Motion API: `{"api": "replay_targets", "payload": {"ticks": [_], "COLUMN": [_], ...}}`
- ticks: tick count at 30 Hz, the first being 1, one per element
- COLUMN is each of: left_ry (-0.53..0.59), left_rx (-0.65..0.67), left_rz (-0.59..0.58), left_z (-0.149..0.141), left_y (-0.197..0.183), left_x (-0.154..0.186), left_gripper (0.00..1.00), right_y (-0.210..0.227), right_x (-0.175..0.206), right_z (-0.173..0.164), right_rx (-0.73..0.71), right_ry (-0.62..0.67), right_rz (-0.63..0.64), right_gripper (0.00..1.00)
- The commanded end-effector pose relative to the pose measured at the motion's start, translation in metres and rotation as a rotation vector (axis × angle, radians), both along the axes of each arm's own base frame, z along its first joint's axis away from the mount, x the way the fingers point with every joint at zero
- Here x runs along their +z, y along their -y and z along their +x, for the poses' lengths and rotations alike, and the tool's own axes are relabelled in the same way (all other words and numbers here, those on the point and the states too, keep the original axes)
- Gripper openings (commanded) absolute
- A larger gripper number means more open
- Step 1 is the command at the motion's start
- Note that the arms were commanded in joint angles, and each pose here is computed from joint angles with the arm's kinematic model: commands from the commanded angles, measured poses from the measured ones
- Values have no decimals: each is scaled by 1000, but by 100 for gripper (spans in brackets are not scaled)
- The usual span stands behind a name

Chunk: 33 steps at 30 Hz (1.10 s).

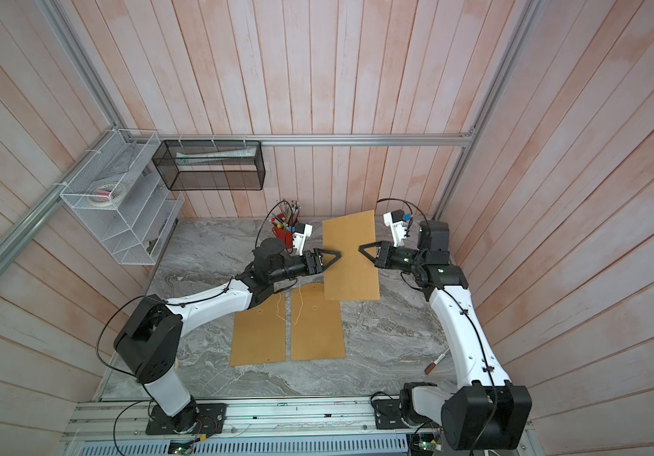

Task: Open the file bag
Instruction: Pick up the file bag from the center of the board.

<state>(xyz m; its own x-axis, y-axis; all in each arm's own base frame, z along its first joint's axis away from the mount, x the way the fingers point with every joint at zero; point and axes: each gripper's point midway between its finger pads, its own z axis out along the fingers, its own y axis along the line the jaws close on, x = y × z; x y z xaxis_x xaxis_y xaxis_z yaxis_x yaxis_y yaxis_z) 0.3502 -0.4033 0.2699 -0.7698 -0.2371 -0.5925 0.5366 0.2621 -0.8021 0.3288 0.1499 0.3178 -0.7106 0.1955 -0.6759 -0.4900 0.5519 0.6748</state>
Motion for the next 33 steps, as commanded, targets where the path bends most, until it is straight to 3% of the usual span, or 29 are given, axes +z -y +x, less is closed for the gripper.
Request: {"api": "replay_targets", "payload": {"ticks": [1,6,17,22,29,31,33], "left_ry": [73,94,136,140,135,138,142], "left_rx": [-61,-60,-9,-1,21,38,63], "left_rz": [-80,-91,-100,-100,-108,-108,-111], "left_z": [-18,-20,-18,-16,-13,-11,-8], "left_y": [1,-3,-20,-22,-27,-30,-36], "left_x": [32,39,52,53,49,48,48], "left_gripper": [71,59,59,42,1,0,0], "right_y": [-6,-12,-22,-27,-37,-38,-39], "right_x": [10,7,-4,-8,-11,-11,-10], "right_z": [4,6,11,11,8,7,3], "right_rx": [25,45,77,94,128,133,142], "right_ry": [27,22,3,-5,-11,-8,-4], "right_rz": [21,29,27,28,27,29,36], "right_gripper": [0,0,0,0,0,1,9]}}
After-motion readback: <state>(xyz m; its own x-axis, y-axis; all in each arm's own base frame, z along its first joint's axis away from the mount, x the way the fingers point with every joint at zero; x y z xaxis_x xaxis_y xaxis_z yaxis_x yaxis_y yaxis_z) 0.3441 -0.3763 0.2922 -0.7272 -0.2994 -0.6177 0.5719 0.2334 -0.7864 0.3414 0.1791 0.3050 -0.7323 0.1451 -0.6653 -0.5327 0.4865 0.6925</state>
